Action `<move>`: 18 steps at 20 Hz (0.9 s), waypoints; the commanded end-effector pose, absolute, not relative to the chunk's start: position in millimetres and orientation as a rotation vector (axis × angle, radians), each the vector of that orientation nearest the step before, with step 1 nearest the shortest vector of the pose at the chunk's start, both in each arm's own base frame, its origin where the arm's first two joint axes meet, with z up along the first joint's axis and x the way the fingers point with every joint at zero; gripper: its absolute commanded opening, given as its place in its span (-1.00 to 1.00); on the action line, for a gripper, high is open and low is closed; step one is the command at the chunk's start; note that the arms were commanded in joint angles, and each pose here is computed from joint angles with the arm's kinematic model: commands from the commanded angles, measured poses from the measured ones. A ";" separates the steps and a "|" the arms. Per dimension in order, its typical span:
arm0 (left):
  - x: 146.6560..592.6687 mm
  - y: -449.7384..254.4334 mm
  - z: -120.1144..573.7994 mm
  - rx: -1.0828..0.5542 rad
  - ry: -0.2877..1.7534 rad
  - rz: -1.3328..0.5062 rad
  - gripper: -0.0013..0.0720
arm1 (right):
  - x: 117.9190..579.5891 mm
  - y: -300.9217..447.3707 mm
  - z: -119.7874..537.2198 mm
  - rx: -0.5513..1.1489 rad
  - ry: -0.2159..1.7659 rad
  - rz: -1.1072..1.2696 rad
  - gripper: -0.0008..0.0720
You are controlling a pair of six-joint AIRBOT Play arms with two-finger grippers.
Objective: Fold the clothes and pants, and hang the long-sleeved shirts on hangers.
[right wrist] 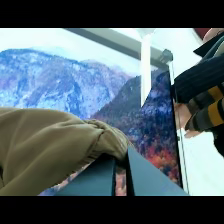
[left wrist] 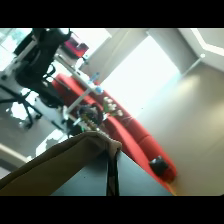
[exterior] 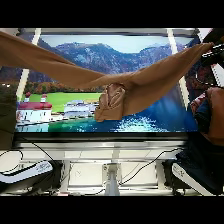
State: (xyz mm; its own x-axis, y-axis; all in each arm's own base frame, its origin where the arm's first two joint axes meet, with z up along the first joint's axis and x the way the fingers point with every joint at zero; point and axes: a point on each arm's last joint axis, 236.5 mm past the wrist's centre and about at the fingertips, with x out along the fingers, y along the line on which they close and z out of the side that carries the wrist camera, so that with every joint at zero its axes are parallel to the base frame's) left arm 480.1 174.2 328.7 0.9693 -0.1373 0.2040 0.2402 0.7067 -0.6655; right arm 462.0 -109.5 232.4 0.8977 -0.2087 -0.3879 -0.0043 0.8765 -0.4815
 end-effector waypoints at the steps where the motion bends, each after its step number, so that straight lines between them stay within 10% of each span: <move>1: 514.4 162.0 283.9 -0.662 -0.021 -0.122 -0.92 | 458.1 -108.6 200.7 -0.473 0.561 -0.076 -0.90; 12: 603.6 111.0 134.8 -0.744 0.199 -0.016 -0.88 | 461.0 -117.9 154.5 -0.482 0.687 -0.058 -0.90; 13: 605.9 109.5 125.0 -0.750 0.215 -0.016 -0.58 | 460.9 -117.7 154.2 -0.480 0.689 -0.057 -0.90; 14: 607.7 105.7 116.0 -0.756 0.233 -0.025 0.42 | 460.3 -117.2 153.6 -0.477 0.692 -0.055 -0.90; 15: 608.7 103.2 109.4 -0.763 0.246 -0.033 0.95 | 459.0 -117.0 151.8 -0.476 0.701 -0.053 -0.90; 18: 602.3 66.3 114.6 -0.760 0.286 -0.196 0.97 | 454.6 -116.0 146.1 -0.470 0.730 -0.044 -0.90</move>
